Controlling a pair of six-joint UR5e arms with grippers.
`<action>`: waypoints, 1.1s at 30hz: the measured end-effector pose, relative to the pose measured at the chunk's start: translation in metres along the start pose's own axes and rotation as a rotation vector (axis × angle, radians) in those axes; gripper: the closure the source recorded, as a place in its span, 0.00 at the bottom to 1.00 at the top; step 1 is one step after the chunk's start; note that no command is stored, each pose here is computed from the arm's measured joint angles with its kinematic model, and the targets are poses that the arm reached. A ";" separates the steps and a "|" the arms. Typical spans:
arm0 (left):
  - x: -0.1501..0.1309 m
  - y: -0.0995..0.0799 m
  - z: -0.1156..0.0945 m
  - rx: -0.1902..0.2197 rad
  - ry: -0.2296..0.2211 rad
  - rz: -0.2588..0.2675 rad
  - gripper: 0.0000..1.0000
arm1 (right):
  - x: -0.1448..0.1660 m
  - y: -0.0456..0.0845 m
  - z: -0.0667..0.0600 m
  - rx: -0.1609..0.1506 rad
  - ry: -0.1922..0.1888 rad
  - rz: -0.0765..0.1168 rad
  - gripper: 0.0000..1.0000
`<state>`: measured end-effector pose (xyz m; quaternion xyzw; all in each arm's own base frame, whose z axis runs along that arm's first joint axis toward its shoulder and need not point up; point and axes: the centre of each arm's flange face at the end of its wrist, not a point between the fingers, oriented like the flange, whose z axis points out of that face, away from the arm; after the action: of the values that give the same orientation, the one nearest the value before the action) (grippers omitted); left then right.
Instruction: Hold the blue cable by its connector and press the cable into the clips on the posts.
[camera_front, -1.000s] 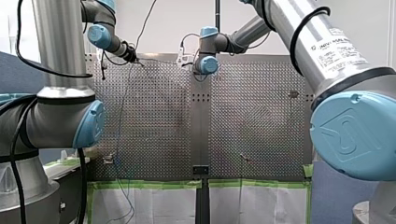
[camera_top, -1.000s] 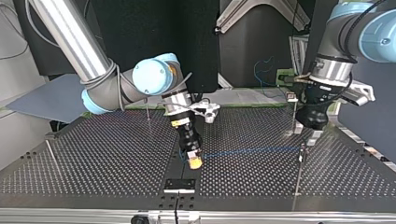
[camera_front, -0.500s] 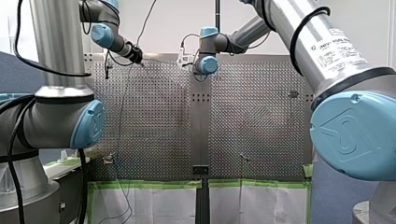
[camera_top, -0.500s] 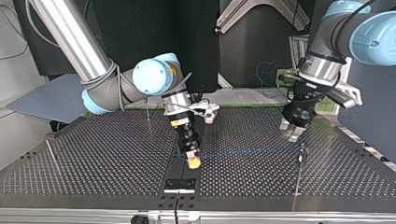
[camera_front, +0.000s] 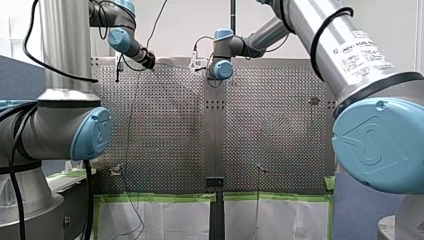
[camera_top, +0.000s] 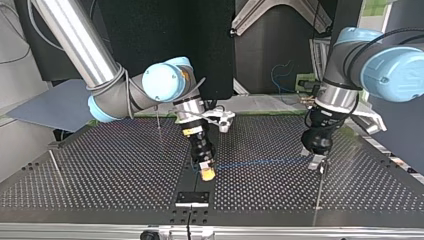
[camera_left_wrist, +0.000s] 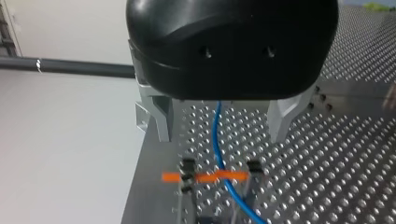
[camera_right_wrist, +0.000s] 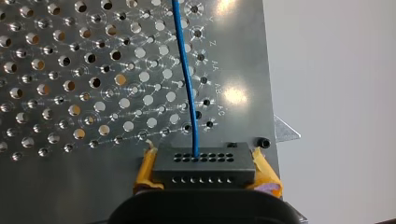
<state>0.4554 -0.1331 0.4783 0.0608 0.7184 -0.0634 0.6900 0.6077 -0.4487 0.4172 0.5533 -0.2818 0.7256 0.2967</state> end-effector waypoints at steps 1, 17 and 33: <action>0.000 0.000 0.001 -0.007 -0.003 0.001 0.00 | 0.000 0.000 0.000 0.000 0.000 0.000 1.00; 0.012 -0.017 0.018 -0.018 -0.026 -0.005 0.00 | 0.000 -0.001 0.000 0.001 0.000 0.000 1.00; 0.010 -0.023 0.050 -0.092 -0.095 -0.018 0.00 | -0.001 -0.001 0.000 0.001 -0.003 -0.002 1.00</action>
<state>0.4997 -0.1649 0.4664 0.0195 0.6874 -0.0394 0.7250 0.6081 -0.4481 0.4167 0.5547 -0.2811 0.7247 0.2969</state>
